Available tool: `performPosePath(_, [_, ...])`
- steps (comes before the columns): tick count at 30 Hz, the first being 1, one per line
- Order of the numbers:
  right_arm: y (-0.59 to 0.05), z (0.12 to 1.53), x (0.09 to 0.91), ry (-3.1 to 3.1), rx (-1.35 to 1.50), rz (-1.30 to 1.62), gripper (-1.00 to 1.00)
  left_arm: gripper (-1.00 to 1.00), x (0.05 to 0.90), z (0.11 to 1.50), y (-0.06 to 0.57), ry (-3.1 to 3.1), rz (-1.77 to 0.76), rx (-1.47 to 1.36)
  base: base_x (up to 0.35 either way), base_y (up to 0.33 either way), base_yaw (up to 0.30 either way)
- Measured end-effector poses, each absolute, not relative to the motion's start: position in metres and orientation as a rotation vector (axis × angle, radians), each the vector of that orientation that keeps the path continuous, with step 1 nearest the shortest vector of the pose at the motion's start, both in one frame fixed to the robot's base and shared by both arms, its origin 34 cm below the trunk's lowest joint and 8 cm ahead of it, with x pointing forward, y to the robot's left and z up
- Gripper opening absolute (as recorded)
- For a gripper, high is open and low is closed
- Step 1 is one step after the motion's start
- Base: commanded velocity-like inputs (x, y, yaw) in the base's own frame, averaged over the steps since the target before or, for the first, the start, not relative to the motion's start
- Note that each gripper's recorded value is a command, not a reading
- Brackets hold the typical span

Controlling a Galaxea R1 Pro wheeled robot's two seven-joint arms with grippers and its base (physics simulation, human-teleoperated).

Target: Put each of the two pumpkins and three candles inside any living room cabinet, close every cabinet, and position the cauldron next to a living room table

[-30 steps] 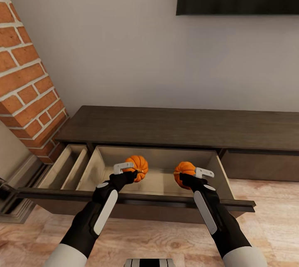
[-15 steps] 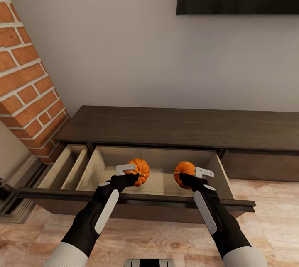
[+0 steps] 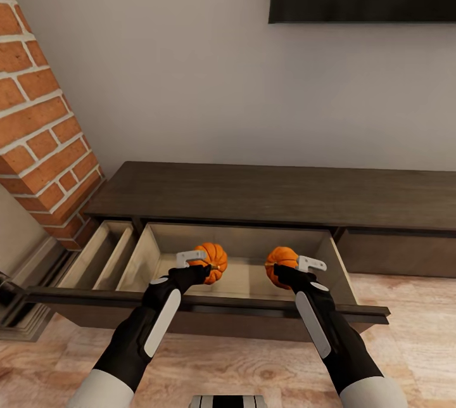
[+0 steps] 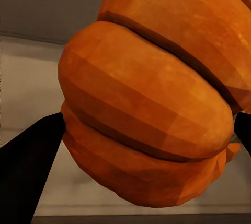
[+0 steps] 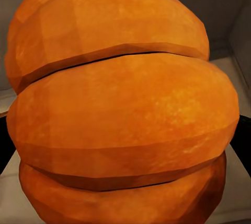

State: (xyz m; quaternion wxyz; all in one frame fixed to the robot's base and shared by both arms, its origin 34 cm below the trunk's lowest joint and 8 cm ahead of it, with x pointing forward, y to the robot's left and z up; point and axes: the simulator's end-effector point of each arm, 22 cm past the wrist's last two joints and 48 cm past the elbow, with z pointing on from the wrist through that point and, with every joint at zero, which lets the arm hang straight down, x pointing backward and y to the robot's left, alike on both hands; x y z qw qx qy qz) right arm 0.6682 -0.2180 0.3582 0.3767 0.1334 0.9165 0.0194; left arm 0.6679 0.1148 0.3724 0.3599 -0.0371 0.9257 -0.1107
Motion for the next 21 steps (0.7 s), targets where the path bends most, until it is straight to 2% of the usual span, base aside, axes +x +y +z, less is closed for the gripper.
performPosePath(21, [-0.218, 0.333, 0.661, 2.387, 0.346, 0.043, -1.00, -1.00, 0.664, 0.348, 0.117, 2.421, -0.282, -0.108, 0.000, 0.000, 0.000])
